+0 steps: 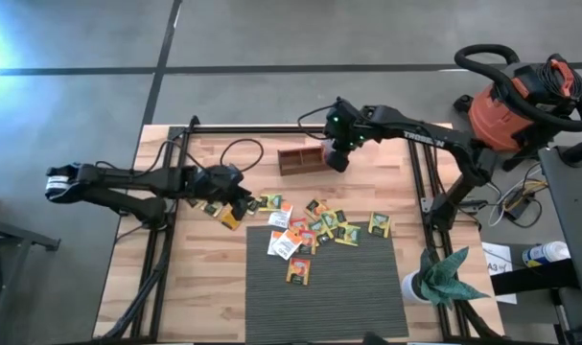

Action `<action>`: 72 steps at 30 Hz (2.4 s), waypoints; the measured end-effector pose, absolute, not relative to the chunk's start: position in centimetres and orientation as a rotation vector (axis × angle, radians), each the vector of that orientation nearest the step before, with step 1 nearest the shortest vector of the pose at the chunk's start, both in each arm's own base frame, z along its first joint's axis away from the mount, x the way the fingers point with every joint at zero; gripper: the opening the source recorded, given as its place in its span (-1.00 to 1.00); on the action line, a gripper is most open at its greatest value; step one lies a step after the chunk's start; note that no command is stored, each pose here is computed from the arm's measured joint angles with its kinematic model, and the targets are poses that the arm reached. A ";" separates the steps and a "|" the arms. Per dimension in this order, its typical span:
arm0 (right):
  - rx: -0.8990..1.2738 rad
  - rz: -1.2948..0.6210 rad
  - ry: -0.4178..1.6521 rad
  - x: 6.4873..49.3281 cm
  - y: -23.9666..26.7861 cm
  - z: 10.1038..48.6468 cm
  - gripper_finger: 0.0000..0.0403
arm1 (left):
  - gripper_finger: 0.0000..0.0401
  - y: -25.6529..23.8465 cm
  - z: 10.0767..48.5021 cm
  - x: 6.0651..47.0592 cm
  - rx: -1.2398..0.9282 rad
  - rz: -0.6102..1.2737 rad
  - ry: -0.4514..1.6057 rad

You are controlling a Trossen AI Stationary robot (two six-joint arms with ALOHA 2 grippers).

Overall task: Pick & Place Tea
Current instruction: Put the white tea bag into the right section of the wooden organizer

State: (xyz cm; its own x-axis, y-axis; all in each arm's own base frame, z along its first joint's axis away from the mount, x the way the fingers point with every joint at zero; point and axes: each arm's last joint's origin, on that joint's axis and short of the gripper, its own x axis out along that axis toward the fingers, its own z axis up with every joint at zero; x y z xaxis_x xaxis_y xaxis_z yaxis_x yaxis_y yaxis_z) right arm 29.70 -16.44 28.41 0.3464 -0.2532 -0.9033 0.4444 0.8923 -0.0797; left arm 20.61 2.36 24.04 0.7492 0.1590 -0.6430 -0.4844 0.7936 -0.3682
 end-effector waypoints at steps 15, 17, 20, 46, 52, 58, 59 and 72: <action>-0.142 -0.146 1.427 32.6 -20.0 26.8 -0.96 | -0.45 3.3 23.3 20.0 -0.607 0.343 0.631; -0.160 -0.103 1.466 33.3 -20.5 26.3 -0.96 | -0.45 3.3 23.3 20.0 -0.607 0.344 0.631; -0.155 -0.064 1.554 33.8 -21.2 25.7 -0.96 | -0.45 3.3 23.3 20.0 -0.607 0.344 0.631; -0.076 0.017 1.607 34.3 -24.0 23.9 -0.96 | -0.45 3.5 23.2 19.9 -0.599 0.384 0.623; -0.067 0.007 1.606 34.0 -24.4 23.4 -0.96 | -0.45 3.5 23.2 19.9 -0.599 0.384 0.623; -0.043 0.033 1.648 33.6 -24.2 22.0 -0.96 | -0.45 3.5 23.2 19.9 -0.597 0.390 0.621; -0.042 0.033 1.649 33.6 -24.1 21.8 -0.96 | -0.45 3.5 23.2 19.9 -0.595 0.395 0.620; -0.080 -0.023 1.577 34.3 -24.7 23.1 -0.96 | -0.45 3.5 23.2 19.9 -0.591 0.401 0.619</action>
